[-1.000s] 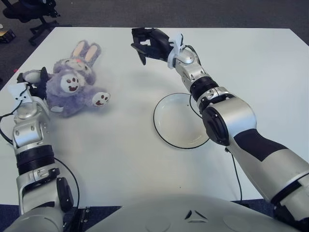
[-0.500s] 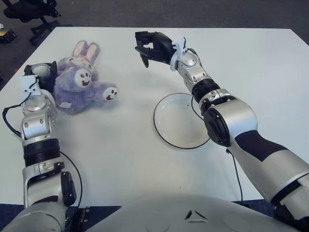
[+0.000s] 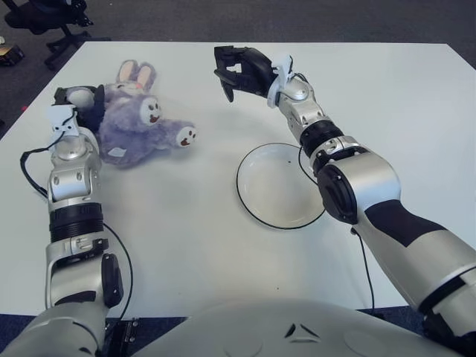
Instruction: Put the doll into the plate.
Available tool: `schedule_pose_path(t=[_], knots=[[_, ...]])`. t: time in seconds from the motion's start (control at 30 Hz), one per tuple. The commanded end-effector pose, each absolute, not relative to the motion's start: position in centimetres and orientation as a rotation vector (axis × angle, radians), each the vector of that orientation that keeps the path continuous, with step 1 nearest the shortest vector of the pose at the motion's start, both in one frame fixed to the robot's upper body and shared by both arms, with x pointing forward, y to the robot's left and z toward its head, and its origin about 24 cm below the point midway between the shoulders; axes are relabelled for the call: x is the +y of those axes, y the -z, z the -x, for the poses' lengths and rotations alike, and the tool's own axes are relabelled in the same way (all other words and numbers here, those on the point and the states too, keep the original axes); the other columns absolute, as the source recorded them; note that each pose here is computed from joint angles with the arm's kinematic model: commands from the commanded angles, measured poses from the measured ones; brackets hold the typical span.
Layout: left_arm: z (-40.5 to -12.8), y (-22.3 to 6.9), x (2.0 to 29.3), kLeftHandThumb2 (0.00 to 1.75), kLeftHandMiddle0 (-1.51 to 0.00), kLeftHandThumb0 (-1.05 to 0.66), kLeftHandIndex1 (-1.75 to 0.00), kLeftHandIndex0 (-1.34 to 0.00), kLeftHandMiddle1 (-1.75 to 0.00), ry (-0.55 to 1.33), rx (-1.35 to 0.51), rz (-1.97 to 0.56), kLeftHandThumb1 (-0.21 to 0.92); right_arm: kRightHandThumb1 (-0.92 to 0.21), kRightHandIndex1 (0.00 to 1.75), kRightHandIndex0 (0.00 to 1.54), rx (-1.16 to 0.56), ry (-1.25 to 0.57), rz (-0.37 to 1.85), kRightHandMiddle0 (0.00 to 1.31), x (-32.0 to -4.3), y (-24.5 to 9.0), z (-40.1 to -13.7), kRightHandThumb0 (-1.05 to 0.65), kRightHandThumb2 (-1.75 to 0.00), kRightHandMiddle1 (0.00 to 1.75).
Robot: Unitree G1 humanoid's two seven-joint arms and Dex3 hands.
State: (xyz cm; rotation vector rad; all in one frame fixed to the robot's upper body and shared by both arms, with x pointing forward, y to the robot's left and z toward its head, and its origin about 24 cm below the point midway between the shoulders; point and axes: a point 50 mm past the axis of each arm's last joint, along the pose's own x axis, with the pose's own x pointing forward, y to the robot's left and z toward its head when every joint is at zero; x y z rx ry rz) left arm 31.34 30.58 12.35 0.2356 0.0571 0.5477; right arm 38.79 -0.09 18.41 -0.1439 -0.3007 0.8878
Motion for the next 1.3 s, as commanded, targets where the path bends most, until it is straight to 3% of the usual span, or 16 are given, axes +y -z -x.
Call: schedule_pose_path(t=[0.0,1.27], knots=[[-32.1,-12.6,30.1,0.32,-0.5,-0.01,-1.45,-0.27,-1.46,-0.521,0.048,-0.262,0.92,-0.92,1.75,0.87,-0.332,-0.874,0.136,0.66,-0.9,-18.8,-39.0,-0.35,-0.26,1.75],[-36.5,-13.9,25.2,0.27,-0.56,-0.01,-1.4,-0.32,-1.4,-0.271,-0.041,-0.273,0.92,-0.92,1.75,0.9,-0.4,-0.728,0.134,0.68,-5.0,-20.1,-40.1,-0.39,-0.28,1.75]])
